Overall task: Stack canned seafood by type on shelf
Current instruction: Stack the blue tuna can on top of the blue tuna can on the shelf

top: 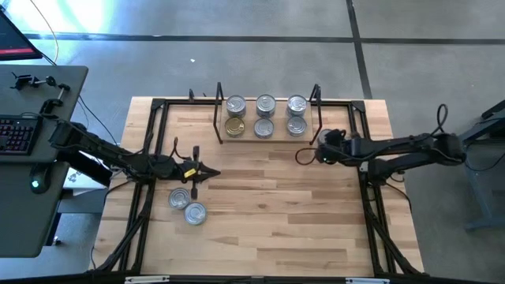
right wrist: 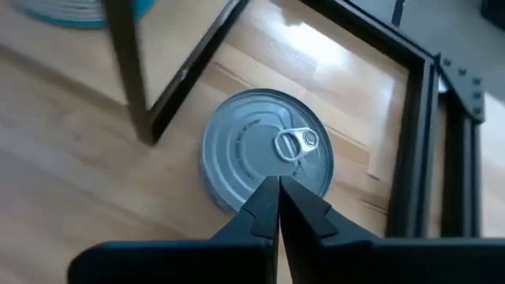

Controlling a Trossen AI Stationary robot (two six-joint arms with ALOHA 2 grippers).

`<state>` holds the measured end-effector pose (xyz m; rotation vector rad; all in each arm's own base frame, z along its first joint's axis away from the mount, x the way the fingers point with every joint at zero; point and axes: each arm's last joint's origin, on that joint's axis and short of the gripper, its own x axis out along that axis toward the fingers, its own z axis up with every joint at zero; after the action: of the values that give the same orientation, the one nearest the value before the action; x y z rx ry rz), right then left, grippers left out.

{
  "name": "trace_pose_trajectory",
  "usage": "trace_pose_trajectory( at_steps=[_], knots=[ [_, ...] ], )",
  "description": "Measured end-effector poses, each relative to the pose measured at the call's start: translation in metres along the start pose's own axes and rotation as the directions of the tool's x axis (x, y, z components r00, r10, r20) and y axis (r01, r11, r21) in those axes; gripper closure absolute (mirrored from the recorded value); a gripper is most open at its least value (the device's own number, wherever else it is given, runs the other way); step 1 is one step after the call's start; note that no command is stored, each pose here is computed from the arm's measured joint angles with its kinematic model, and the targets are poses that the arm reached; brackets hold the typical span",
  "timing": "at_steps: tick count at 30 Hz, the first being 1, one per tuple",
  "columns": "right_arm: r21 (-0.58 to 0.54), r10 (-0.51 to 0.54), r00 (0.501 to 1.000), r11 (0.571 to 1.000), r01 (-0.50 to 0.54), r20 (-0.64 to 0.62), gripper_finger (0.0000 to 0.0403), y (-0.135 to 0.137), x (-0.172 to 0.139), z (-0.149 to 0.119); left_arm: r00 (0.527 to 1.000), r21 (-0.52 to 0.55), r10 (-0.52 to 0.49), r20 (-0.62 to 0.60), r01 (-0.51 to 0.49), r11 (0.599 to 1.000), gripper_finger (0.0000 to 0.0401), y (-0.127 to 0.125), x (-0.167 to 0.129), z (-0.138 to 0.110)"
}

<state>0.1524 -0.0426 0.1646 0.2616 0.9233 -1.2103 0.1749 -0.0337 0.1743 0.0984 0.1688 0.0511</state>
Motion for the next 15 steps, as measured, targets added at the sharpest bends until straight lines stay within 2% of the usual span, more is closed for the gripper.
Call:
trace_pose_trajectory(
  at_steps=[6, 10, 15],
  knots=[
    [0.073, 0.018, 0.999, 0.997, -0.020, 0.028, 0.0402, -0.002, 0.023, -0.010, 1.000, -0.017, -0.020, -0.007, 0.020, 1.000, 0.0401, -0.004, 0.000, -0.001],
    [0.081, 0.046, 0.998, 0.995, -0.050, 0.051, 0.0402, -0.001, 0.030, -0.013, 0.999, -0.016, -0.035, -0.015, 0.034, 0.999, 0.0401, -0.007, 0.000, -0.002],
    [0.083, 0.109, 0.994, 0.991, -0.109, -0.003, 0.0403, 0.000, 0.032, -0.014, 0.999, -0.030, -0.044, 0.001, 0.044, 0.999, 0.0401, -0.009, 0.000, -0.001]
  ],
)
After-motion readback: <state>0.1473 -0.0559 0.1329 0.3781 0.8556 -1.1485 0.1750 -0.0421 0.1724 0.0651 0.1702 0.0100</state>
